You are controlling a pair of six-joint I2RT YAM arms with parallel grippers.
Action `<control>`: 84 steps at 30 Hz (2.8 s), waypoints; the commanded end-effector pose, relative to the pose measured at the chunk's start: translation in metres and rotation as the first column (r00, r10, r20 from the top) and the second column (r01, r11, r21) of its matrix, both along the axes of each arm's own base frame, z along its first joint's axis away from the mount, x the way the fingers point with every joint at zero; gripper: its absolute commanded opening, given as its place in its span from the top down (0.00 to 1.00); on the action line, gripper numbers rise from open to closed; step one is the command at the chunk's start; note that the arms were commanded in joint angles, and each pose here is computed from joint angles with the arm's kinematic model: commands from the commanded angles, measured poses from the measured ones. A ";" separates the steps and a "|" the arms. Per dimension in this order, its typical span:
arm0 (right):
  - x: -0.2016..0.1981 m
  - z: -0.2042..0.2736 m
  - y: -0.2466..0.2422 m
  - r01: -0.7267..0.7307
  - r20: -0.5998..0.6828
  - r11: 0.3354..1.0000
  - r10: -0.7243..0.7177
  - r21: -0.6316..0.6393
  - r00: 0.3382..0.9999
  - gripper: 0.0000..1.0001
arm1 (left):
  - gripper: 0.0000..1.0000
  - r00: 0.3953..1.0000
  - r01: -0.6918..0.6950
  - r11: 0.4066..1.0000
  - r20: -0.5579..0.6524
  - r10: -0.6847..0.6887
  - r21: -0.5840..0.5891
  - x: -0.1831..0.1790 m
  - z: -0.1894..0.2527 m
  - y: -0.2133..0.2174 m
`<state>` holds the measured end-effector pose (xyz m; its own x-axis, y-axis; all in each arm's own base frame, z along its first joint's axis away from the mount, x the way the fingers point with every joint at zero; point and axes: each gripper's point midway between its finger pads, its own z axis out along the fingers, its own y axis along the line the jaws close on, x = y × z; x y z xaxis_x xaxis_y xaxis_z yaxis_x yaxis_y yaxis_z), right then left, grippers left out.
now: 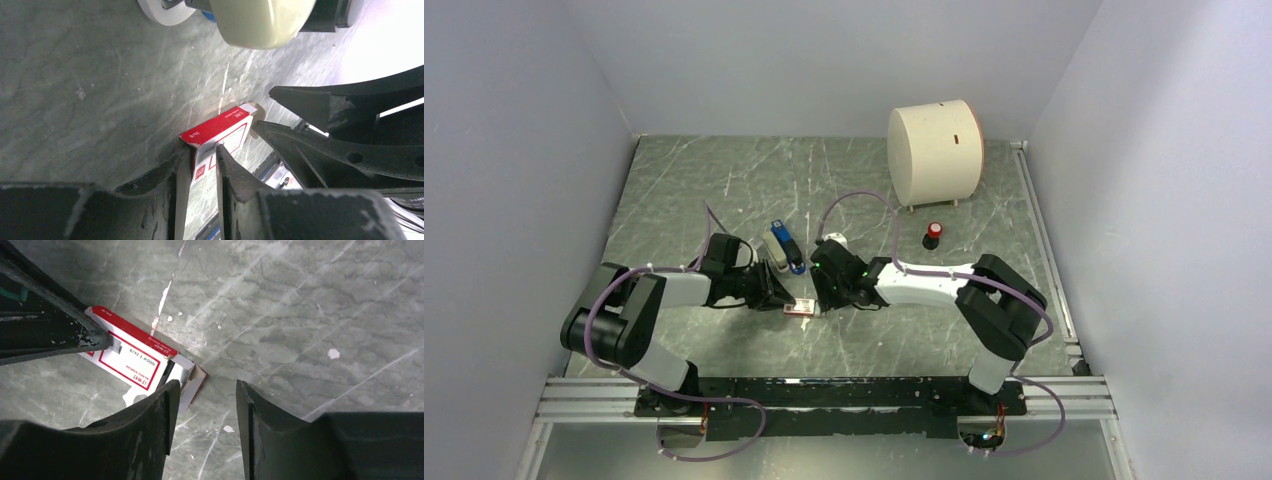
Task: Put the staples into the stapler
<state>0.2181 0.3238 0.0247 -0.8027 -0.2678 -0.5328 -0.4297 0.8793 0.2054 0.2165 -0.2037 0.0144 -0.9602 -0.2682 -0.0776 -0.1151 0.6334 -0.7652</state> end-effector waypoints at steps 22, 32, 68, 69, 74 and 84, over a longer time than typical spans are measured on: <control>-0.001 0.000 0.003 0.014 -0.045 1.000 -0.013 0.009 0.999 0.75 | 0.50 0.998 -0.017 0.990 0.056 0.009 0.143 0.002 -0.004 0.019; -0.010 0.009 0.023 -0.021 -0.087 0.992 0.032 0.128 0.996 0.49 | 0.49 0.999 -0.025 0.991 0.050 0.019 0.130 -0.001 -0.007 0.018; 0.014 -0.013 -0.022 0.137 -0.046 0.989 -0.140 -0.058 0.989 0.93 | 0.69 0.999 -0.010 0.983 0.035 0.004 0.181 -0.001 -0.015 0.024; 0.015 -0.013 -0.025 0.144 -0.041 0.988 -0.146 -0.063 0.988 0.93 | 0.69 0.999 -0.010 0.983 0.036 0.004 0.182 -0.001 -0.015 0.024; 0.023 -0.013 -0.043 0.158 -0.017 0.982 -0.161 -0.101 0.987 0.89 | 0.63 0.999 -0.015 0.982 0.046 0.006 0.189 0.004 -0.011 0.024; 0.038 -0.011 -0.084 0.224 0.031 0.962 -0.222 -0.156 0.975 0.84 | 0.52 0.995 -0.077 0.965 0.075 0.060 0.251 0.017 -0.006 0.034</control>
